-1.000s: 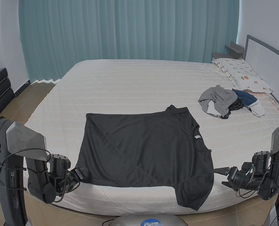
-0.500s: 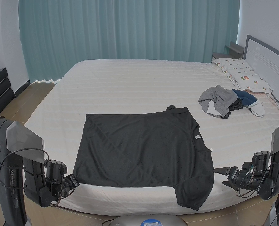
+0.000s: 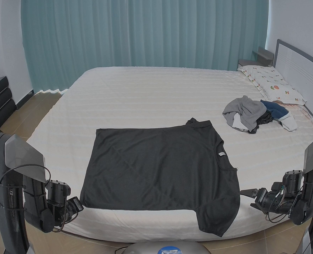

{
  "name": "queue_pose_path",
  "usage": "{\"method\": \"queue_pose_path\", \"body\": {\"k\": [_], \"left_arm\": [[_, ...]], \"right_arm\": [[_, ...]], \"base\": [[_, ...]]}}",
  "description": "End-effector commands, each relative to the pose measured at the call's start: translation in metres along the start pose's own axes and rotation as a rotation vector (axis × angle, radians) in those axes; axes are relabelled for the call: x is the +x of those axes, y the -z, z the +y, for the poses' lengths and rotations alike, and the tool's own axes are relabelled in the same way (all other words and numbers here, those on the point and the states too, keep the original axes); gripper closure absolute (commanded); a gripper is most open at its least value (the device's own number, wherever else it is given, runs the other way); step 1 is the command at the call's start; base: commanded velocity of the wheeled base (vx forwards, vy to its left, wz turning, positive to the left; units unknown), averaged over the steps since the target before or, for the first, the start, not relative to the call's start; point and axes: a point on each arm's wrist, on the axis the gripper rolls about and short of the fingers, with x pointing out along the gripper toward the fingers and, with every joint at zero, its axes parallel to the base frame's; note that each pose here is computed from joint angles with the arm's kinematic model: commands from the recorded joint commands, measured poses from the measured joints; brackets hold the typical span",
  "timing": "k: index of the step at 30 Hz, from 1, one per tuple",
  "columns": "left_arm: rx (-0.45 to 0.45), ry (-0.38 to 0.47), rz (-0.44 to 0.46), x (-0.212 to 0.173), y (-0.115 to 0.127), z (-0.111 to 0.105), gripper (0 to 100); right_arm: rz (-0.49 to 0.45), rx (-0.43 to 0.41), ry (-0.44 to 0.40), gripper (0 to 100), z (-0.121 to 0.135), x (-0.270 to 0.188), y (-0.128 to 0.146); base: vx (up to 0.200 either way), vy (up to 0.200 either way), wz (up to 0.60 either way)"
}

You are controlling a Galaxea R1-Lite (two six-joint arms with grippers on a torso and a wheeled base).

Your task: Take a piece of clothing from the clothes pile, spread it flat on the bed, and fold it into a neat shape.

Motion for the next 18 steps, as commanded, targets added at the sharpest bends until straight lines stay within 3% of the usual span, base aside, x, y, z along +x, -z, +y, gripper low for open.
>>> {"method": "queue_pose_path", "body": {"k": [1,6,9,15,16,18], "left_arm": [[-0.008,-0.001,-0.002,0.000,-0.001,0.001,100],[-0.027,0.019,-0.014,0.000,-0.002,-0.002,100],[-0.081,0.070,-0.070,-0.003,-0.012,-0.006,100],[-0.093,0.164,-0.022,-0.013,-0.014,-0.007,100],[-0.093,0.162,-0.019,-0.012,-0.014,-0.007,0],[-0.089,0.161,-0.013,-0.012,-0.012,-0.007,0]], "right_arm": [[0.024,-0.030,0.031,0,-0.006,0.001,0.006],[0.046,-0.054,0.041,0,-0.009,0.005,0.009],[0.049,-0.056,0.043,0,-0.009,0.005,0.010],[0.050,-0.055,0.042,0,-0.009,0.005,0.010],[0.049,-0.055,0.041,0,-0.009,0.005,0.009],[0.049,-0.055,0.041,0,-0.009,0.005,0.009]], "base": [[0.000,0.000,0.00],[0.000,0.000,0.00],[0.000,0.000,0.00],[0.000,0.000,0.00],[0.000,0.000,0.00],[0.000,0.000,0.00]]}}
